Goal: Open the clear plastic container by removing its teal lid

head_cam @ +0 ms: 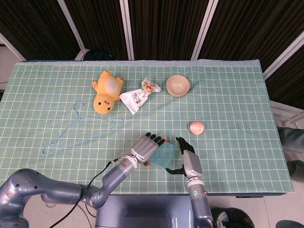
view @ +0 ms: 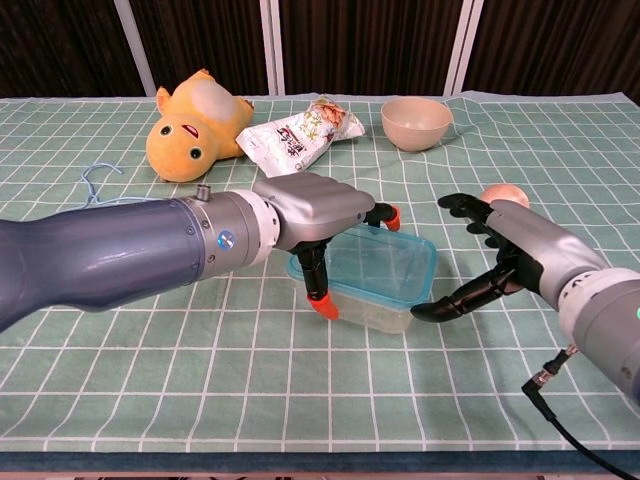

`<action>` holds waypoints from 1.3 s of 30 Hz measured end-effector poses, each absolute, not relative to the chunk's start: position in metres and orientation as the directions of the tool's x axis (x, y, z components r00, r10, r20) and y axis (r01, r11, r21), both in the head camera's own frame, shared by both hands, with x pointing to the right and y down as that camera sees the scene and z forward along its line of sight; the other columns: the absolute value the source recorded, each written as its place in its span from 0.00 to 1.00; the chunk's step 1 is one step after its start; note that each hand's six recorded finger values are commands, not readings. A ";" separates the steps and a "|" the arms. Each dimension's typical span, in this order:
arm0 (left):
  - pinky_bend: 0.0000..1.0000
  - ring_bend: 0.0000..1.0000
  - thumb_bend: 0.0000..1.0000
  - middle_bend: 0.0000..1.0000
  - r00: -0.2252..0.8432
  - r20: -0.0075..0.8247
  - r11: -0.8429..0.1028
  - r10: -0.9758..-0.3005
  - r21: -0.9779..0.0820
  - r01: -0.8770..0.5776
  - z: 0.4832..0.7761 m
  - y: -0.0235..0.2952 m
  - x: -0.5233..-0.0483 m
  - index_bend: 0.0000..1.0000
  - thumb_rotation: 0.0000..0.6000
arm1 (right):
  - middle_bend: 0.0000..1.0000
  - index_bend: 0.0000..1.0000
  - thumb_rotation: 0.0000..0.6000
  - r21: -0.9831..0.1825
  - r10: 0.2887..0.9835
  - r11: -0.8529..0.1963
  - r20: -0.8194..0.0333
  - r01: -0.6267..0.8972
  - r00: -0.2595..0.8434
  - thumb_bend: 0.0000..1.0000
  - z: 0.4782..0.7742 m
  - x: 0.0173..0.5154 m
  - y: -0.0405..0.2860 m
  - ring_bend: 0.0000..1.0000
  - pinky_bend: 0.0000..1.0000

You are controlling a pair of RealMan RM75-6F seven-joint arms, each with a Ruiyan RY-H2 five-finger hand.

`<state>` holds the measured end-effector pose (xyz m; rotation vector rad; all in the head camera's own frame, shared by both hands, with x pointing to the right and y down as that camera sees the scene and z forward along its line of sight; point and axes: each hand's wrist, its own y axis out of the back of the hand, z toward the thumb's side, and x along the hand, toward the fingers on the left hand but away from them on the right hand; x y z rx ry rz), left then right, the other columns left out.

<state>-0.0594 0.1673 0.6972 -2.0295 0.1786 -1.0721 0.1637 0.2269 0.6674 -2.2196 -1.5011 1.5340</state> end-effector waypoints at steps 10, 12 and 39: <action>0.40 0.23 0.07 0.24 0.631 0.642 -0.668 -0.435 -0.701 0.252 0.698 0.167 -0.060 0.19 1.00 | 0.00 0.00 1.00 -0.531 0.770 -0.471 -0.637 0.705 0.035 0.22 0.666 0.164 0.223 0.00 0.00; 0.40 0.23 0.08 0.24 0.633 0.643 -0.668 -0.432 -0.699 0.254 0.697 0.166 -0.059 0.19 1.00 | 0.00 0.00 1.00 -0.529 0.781 -0.456 -0.624 0.716 0.036 0.22 0.664 0.164 0.222 0.00 0.00; 0.40 0.22 0.08 0.21 0.636 0.671 -0.750 -0.380 -0.626 0.212 0.692 0.163 -0.053 0.15 1.00 | 0.00 0.00 1.00 -0.543 0.834 -0.412 -0.549 0.732 0.063 0.22 0.666 0.167 0.232 0.00 0.00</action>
